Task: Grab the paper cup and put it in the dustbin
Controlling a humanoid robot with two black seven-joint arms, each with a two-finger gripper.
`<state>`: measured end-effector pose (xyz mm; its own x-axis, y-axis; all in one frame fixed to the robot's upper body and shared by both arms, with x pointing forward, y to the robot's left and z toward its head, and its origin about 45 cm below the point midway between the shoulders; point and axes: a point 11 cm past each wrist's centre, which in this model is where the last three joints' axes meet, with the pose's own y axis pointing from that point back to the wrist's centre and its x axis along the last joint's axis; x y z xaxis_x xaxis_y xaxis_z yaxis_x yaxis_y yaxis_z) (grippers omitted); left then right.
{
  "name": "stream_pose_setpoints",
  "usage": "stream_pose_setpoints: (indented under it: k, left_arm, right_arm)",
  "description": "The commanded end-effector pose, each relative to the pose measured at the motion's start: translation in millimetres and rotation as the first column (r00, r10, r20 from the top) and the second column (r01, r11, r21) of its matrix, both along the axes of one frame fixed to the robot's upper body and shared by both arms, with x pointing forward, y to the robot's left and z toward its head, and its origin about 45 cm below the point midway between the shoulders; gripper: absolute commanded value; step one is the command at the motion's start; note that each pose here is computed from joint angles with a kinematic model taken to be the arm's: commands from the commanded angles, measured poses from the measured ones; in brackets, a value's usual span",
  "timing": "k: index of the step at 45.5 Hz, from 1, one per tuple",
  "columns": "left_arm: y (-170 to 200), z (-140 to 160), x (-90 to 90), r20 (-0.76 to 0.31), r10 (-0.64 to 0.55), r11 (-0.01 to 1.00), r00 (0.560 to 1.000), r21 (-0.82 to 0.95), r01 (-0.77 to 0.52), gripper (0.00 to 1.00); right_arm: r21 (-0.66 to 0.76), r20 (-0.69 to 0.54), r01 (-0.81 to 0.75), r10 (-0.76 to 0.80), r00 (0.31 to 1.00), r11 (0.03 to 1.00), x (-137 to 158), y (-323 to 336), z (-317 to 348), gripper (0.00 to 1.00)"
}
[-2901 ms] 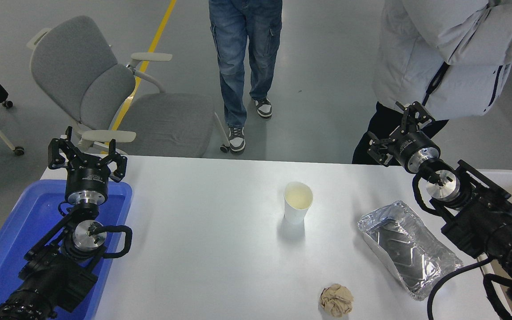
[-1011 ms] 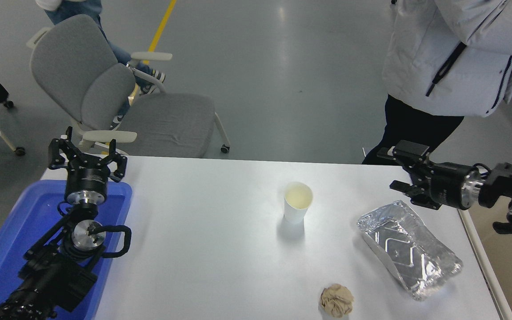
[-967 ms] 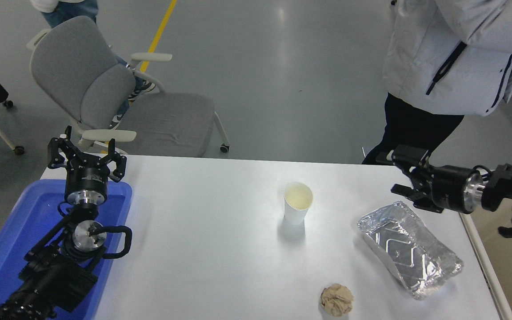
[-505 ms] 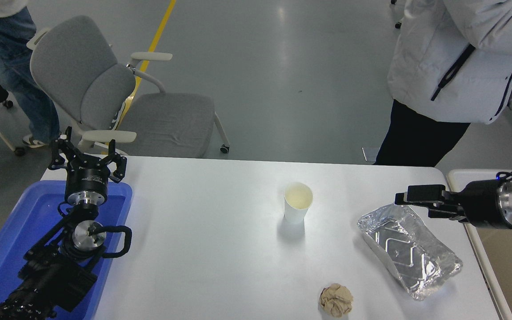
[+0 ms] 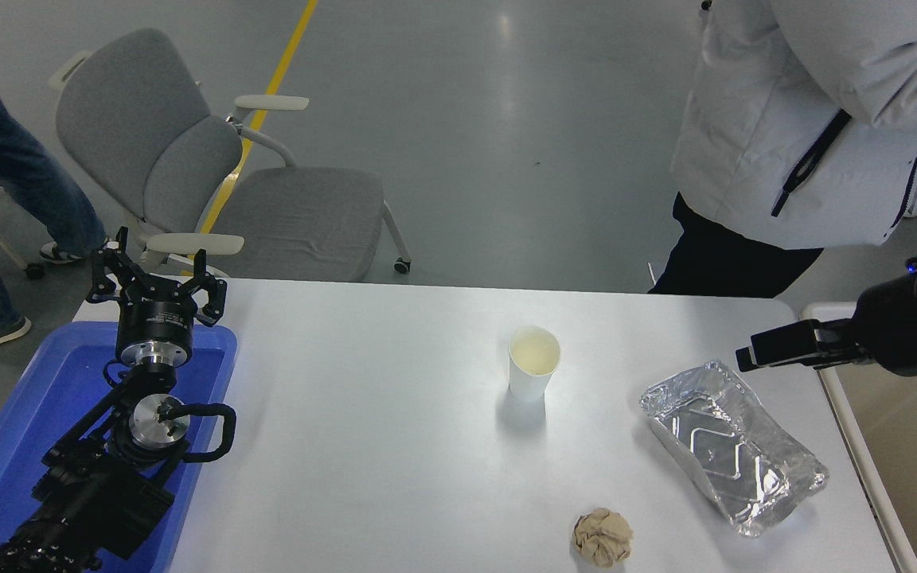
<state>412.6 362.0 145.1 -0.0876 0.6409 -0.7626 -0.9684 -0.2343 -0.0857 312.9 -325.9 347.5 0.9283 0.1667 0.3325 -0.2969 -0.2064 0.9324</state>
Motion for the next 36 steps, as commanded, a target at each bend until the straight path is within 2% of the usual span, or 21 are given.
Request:
stream_pose_setpoints:
  k: [1, 13, 25, 36]
  left_arm:
    - [0, 0, 0.0, 0.000, 0.000, 1.000, 1.000, 0.000, 0.000, 0.99]
    - [0, 0, 0.0, 0.000, 0.000, 1.000, 1.000, 0.000, 0.000, 0.99]
    - [0, 0, 0.0, 0.000, 0.000, 1.000, 1.000, 0.000, 0.000, 0.99]
    - [0, 0, 0.0, 0.000, 0.000, 1.000, 1.000, 0.000, 0.000, 0.99]
  right_arm:
    - [-0.012, -0.024, -0.006, 0.005, 1.000, 1.000, 3, 35, 43, 1.00]
    - [0.070, -0.083, 0.169, -0.164, 0.983, 0.983, 4, 76, 67, 1.00]
    - [0.025, -0.141, 0.148, -0.143, 0.980, 0.989, -5, 111, 56, 1.00]
    - [-0.006, -0.161, 0.067, -0.067, 0.985, 0.998, -9, 143, 46, 1.00]
